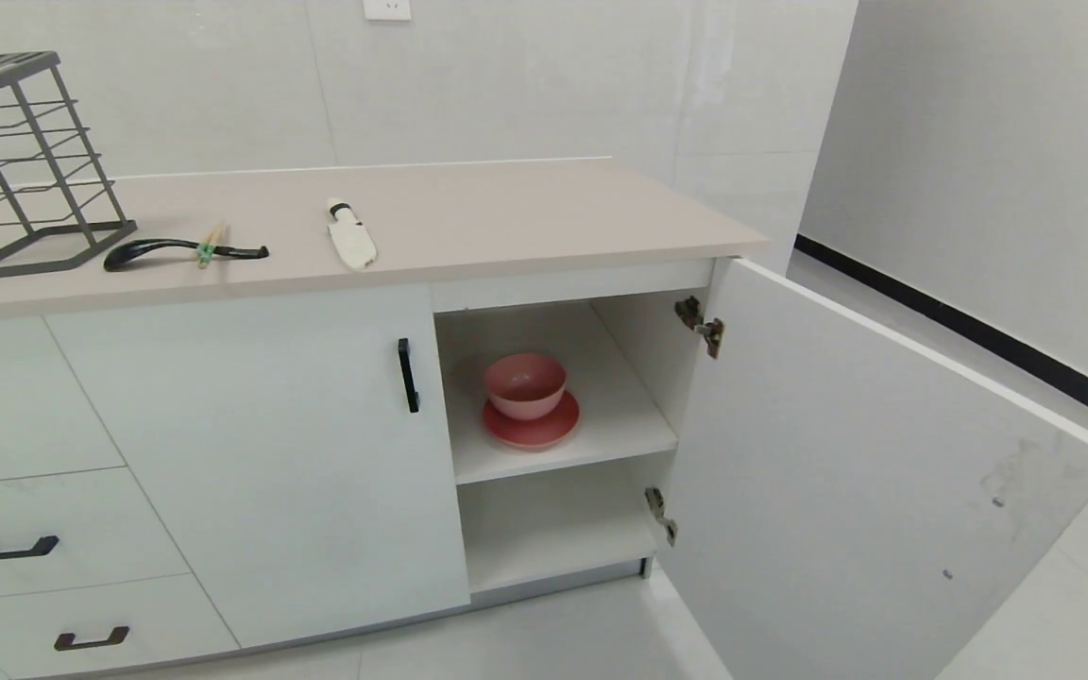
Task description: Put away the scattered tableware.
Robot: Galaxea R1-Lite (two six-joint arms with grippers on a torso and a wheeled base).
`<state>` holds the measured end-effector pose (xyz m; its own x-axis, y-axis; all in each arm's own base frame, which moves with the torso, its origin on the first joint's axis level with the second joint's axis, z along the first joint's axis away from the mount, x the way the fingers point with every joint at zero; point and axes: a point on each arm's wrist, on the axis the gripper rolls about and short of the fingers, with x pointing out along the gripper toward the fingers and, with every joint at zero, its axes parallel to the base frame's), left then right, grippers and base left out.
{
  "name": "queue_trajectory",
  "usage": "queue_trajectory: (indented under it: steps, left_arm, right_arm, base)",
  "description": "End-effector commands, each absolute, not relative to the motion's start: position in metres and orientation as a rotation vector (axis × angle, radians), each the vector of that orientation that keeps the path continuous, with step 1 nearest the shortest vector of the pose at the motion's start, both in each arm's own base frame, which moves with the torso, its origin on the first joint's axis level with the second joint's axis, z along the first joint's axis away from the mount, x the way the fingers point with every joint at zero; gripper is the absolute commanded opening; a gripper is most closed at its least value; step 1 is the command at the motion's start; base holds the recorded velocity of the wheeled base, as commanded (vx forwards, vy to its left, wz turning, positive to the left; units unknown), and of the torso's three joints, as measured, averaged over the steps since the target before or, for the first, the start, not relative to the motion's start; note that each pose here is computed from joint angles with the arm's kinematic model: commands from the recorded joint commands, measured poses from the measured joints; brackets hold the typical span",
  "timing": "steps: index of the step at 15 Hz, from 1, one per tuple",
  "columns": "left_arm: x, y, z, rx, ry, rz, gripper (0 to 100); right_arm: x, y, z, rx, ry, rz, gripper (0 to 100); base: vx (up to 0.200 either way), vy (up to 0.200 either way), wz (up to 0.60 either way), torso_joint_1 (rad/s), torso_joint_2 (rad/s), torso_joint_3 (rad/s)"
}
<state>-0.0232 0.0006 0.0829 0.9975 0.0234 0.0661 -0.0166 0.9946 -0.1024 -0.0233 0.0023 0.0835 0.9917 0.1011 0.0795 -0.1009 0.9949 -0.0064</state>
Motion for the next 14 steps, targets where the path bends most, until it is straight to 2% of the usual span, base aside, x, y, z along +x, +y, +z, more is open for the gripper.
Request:
queue_trajectory:
  steps: [1, 9, 14]
  left_arm:
    - [-0.0233, 0.0006, 0.0831, -0.107, -0.070, 0.021, 100]
    - [-0.0233, 0.0006, 0.0831, -0.110, -0.070, 0.021, 100]
    - [-0.0233, 0.0006, 0.0831, -0.114, -0.070, 0.021, 100]
  right_arm:
    - [-0.0232, 0.0023, 0.0835, -0.002, -0.078, 0.101, 100]
    - [-0.0232, 0.0023, 0.0835, -0.002, -0.078, 0.101, 100]
    - [-0.0232, 0.0025, 0.0830, -0.012, -0.074, 0.113, 100]
  base:
    - [0.000, 0.000, 0.00, 0.000, 0.00, 0.000]
    - [-0.200, -0.200, 0.00, 0.002, 0.00, -0.001]
    - [0.000, 0.000, 0.00, 0.000, 0.00, 0.000]
